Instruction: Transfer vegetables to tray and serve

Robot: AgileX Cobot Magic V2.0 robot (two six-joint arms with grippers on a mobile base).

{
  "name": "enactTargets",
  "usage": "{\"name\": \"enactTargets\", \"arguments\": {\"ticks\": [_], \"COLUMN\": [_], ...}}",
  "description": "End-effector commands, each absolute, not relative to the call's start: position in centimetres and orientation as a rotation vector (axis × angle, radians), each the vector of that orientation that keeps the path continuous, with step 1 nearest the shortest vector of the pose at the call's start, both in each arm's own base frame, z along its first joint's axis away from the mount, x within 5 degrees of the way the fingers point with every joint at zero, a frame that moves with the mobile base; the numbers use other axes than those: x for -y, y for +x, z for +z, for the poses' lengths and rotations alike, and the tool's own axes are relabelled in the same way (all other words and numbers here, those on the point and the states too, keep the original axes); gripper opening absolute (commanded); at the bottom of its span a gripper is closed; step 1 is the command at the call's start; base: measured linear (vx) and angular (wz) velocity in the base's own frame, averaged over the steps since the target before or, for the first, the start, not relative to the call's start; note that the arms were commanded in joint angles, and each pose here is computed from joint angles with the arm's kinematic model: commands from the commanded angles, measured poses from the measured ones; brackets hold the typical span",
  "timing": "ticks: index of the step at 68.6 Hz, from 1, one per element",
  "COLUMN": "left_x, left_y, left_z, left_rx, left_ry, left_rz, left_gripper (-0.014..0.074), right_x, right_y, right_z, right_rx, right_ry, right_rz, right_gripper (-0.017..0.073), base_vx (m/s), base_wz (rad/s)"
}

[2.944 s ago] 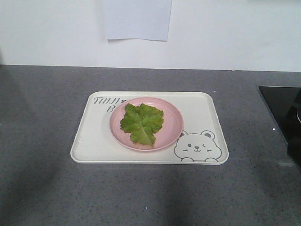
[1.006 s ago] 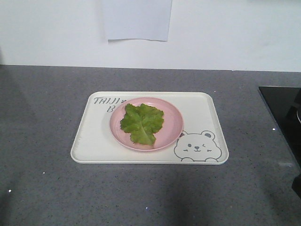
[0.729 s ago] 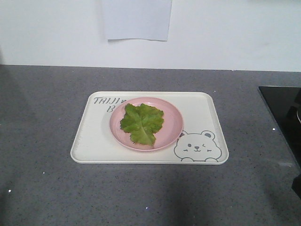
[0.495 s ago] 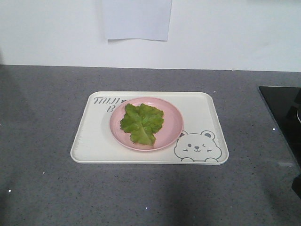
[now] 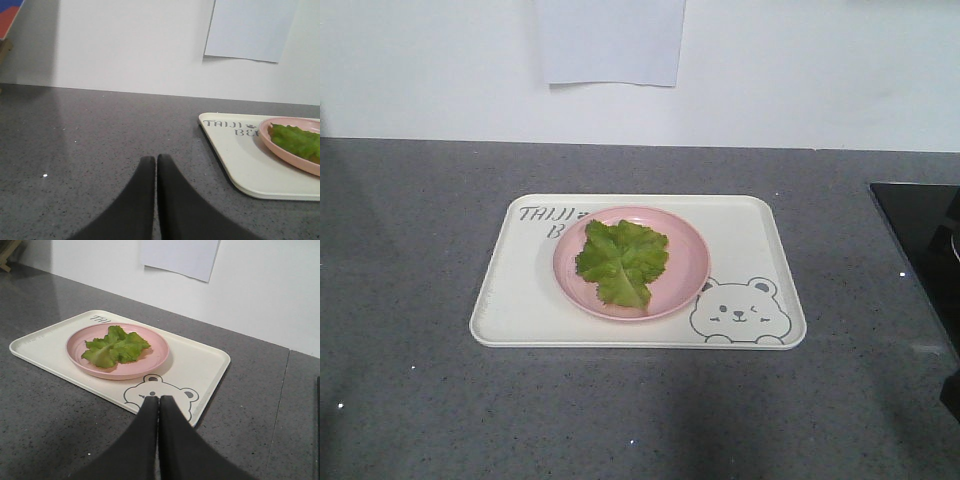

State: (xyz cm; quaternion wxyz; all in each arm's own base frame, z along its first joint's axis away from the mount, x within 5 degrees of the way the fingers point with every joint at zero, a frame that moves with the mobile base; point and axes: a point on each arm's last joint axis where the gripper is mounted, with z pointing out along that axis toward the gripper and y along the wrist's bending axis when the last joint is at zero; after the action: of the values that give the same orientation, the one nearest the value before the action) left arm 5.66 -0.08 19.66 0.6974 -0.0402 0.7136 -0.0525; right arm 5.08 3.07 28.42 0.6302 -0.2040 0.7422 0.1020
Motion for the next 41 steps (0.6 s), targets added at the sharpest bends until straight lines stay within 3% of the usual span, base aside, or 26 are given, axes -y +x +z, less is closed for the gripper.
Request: {"name": "enactTargets", "arguments": {"ticks": [1, 23, 41], "left_x": [0.1, 0.1, 0.1], "left_y": [5.7, 5.7, 5.7], "left_z": [19.6, 19.6, 19.6], "left_rx": [-1.526, -1.526, -1.526], "left_ry": [-0.09, -0.09, -0.09], "left_rz": [-0.134, -0.134, -0.134], "left_gripper": [-0.0006, -0.0006, -0.0006], "right_x": [-2.9, -2.4, -1.3], "right_y": [5.2, 6.0, 5.9], "right_z": [29.7, 28.1, 24.4], "right_rx": [-1.635, -1.609, -1.509], "right_ry": [-0.42, -0.39, -0.238], "right_rz": [0.223, 0.149, 0.075], "right_gripper": [-0.0003, -0.0003, -0.0003], "base_vx": [0.0, 0.0, 0.0], "base_wz": [0.0, 0.0, 0.0]}}
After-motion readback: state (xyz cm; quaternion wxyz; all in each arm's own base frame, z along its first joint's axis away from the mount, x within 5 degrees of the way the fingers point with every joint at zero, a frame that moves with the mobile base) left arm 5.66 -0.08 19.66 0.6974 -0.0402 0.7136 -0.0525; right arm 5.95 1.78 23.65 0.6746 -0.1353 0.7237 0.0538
